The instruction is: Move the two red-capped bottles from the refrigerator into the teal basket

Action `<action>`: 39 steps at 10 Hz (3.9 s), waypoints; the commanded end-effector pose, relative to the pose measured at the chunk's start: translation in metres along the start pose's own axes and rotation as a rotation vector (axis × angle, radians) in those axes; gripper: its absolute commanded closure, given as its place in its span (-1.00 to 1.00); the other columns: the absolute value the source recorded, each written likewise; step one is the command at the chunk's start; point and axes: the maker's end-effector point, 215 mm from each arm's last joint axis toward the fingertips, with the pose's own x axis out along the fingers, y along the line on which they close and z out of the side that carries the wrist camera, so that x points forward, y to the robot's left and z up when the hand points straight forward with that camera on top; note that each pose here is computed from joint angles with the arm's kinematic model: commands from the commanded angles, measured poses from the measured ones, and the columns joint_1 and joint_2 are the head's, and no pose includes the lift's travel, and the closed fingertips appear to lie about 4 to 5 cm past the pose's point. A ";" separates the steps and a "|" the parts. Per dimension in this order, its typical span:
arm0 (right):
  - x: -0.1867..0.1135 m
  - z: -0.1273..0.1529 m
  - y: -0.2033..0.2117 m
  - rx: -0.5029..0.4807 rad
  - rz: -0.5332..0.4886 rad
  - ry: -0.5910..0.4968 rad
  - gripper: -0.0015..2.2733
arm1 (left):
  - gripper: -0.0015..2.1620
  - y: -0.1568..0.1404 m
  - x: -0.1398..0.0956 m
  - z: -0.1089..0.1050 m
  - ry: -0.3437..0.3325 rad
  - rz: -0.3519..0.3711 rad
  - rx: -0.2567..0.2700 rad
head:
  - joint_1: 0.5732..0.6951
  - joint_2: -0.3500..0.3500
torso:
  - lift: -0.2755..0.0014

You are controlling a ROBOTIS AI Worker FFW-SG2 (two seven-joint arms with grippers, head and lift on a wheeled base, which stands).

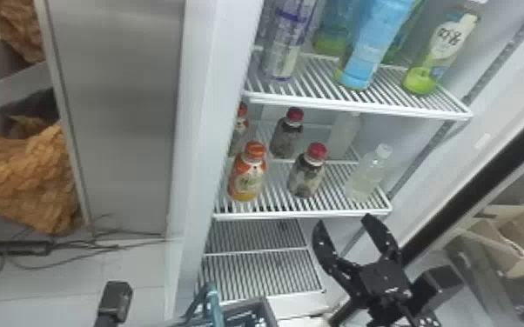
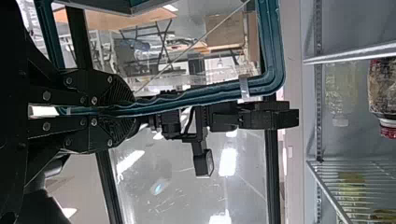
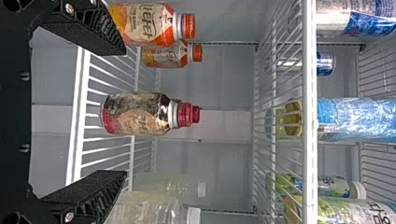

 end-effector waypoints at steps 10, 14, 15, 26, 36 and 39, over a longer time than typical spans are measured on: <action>0.014 -0.015 0.005 0.035 0.009 0.005 -0.91 | 0.00 0.002 -0.001 -0.003 0.006 0.005 -0.012 | 1.00 -1.00 | -0.66; 0.033 -0.010 0.010 0.034 0.006 -0.015 -0.93 | 0.00 0.001 0.001 -0.004 0.006 -0.001 -0.014 | 1.00 -1.00 | -0.66; 0.038 -0.009 0.009 0.029 -0.001 -0.019 -0.94 | 0.00 0.001 0.001 -0.004 0.006 -0.001 -0.014 | 1.00 -1.00 | -0.66; 0.102 -0.026 -0.001 0.025 -0.038 -0.022 -0.97 | 0.00 -0.001 0.005 -0.006 0.012 -0.008 -0.019 | 1.00 -1.00 | -0.66; 0.154 -0.024 -0.011 0.021 -0.059 -0.034 -0.91 | 0.00 -0.008 0.010 -0.004 0.011 -0.032 -0.021 | 1.00 -1.00 | -0.66; 0.164 -0.021 -0.006 0.022 -0.049 -0.040 -0.73 | 0.00 -0.008 0.010 -0.005 0.014 -0.030 -0.022 | 1.00 -1.00 | -0.66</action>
